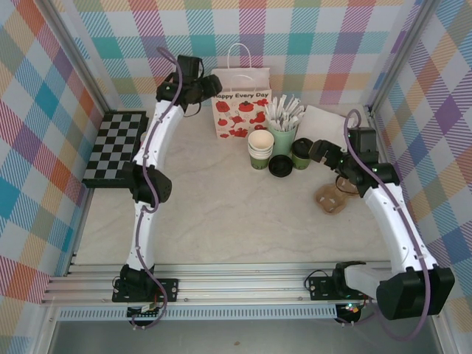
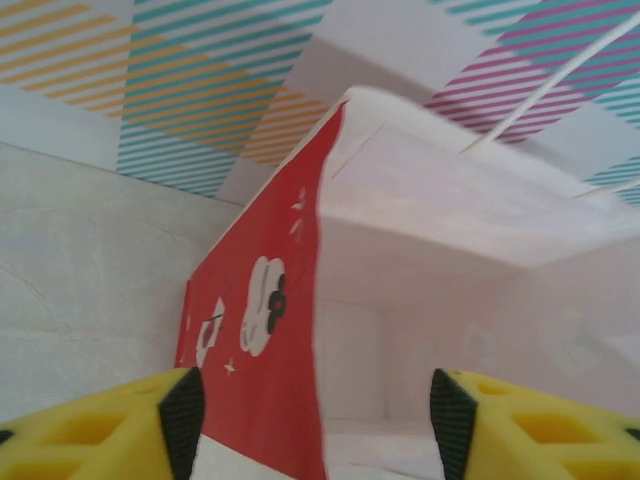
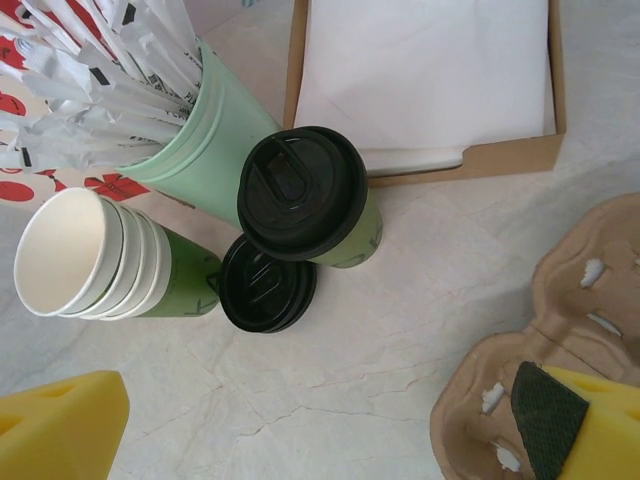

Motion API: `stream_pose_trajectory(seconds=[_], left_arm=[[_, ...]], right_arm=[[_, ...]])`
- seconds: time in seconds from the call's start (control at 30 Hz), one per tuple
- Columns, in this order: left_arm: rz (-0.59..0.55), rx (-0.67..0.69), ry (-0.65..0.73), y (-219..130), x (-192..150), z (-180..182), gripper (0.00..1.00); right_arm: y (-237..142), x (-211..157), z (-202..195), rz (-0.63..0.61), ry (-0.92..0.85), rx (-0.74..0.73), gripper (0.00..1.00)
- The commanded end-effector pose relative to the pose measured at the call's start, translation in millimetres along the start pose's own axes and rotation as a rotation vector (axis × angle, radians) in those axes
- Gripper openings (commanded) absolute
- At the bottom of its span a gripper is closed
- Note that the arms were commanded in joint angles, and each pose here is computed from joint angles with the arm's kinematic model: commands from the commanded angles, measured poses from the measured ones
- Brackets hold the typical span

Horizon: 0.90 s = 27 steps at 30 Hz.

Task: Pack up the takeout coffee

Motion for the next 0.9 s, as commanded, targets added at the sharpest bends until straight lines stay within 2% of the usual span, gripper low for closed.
stream_pose_trajectory(seconds=[0.0, 0.23, 0.43, 0.67, 0.77, 0.87], left_arm=[[-0.033, 0.035, 0.057, -3.8, 11.3, 10.0, 0.55], [-0.040, -0.017, 0.068, -9.6, 15.7, -0.9, 0.35], [-0.018, -0.003, 0.073, -15.4, 11.9, 1.3, 0.17], [-0.024, 0.013, 0.095, -29.2, 16.1, 1.4, 0.07], [-0.030, 0.035, 0.098, -40.0, 18.9, 3.3, 0.00], [-0.028, 0.051, 0.095, -49.6, 19.2, 5.0, 0.00]], right_arm=[[-9.7, -6.1, -8.2, 0.000, 0.006, -0.025, 1.00], [-19.0, -14.0, -16.6, -0.010, 0.013, -0.044, 1.00], [-20.5, -16.9, -19.7, -0.007, 0.010, -0.056, 1.00], [-18.8, -19.5, -21.3, 0.003, 0.008, -0.061, 1.00], [-17.1, -25.1, -22.3, 0.021, 0.011, -0.057, 1.00], [-17.2, -32.5, -25.7, 0.046, 0.003, -0.065, 1.00]])
Point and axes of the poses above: each hand's point on the last joint's axis, 136 mm out from that joint toward the fingers, its own y axis out along the fingers, its own z axis along the line the jaws close on, x = y × z, the point moved 1 cm from there along -y, back along the fingers, and after that the axes turned 2 degrees about y, right-handed, at the moved point
